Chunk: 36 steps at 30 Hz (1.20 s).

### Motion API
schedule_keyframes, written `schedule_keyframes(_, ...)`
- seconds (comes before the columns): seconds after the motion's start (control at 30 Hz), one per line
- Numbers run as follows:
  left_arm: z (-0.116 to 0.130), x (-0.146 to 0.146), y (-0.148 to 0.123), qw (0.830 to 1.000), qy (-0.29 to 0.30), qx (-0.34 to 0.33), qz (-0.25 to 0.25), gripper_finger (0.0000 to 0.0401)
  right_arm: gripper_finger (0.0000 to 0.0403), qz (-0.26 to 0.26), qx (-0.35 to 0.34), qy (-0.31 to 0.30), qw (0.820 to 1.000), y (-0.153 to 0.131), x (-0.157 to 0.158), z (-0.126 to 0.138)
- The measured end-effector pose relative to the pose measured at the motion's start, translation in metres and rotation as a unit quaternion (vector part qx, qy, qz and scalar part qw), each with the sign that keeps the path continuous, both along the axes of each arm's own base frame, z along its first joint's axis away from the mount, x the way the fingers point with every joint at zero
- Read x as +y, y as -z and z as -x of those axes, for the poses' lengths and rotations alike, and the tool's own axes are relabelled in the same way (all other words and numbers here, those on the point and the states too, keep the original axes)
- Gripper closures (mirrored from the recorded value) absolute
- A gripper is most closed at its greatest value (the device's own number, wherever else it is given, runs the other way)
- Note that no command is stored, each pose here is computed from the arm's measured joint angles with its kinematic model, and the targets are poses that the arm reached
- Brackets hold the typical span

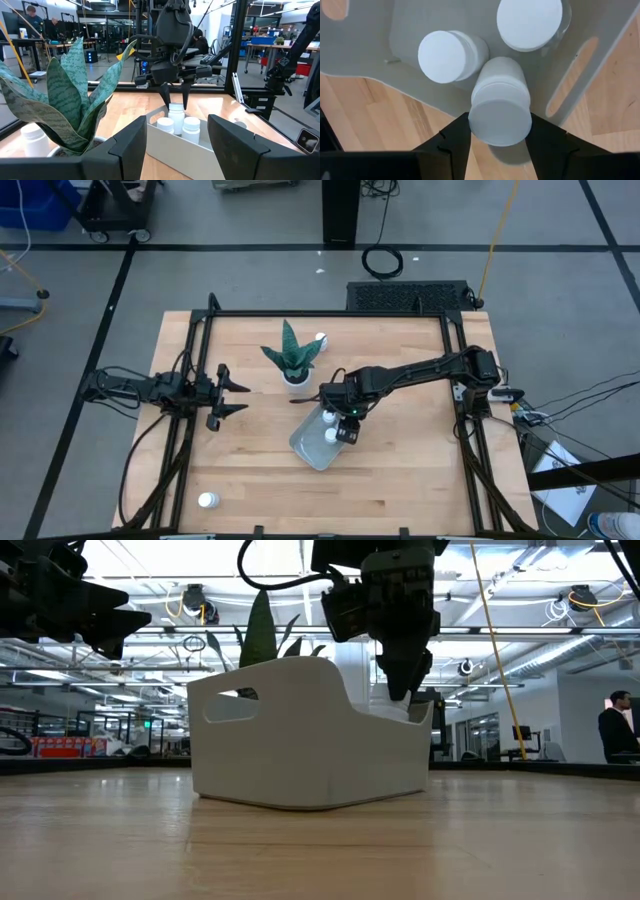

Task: Pick and place pill bottles into a basket
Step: Put the white medicine bottle into the gray bin

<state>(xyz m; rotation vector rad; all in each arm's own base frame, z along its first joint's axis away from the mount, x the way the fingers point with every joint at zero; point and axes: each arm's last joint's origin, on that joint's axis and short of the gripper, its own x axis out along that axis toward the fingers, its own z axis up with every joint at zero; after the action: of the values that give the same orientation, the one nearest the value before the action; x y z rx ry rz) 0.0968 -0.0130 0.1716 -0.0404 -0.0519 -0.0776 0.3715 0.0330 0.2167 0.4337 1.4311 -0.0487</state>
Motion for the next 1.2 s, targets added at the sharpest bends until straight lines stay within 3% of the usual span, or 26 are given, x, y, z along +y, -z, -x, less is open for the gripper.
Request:
schedule_keyframes(0.53,0.0,0.0,0.0,1.0,0.0,0.0,0.0,0.0187,0.0241,-0.008,0.032,-0.024,0.999,0.017,0.009,-0.002)
schedule_keyframes(0.9,0.0,0.0,0.0,1.0,0.0,0.0,0.0,0.0187,0.0164,-0.008,0.03,-0.013,0.999,0.017,0.008,-0.003)
schedule_keyframes(1.2,0.0,0.0,0.0,1.0,0.0,0.0,0.0,0.0187,0.0152,-0.009,0.025,-0.01,1.0,0.014,0.008,-0.002)
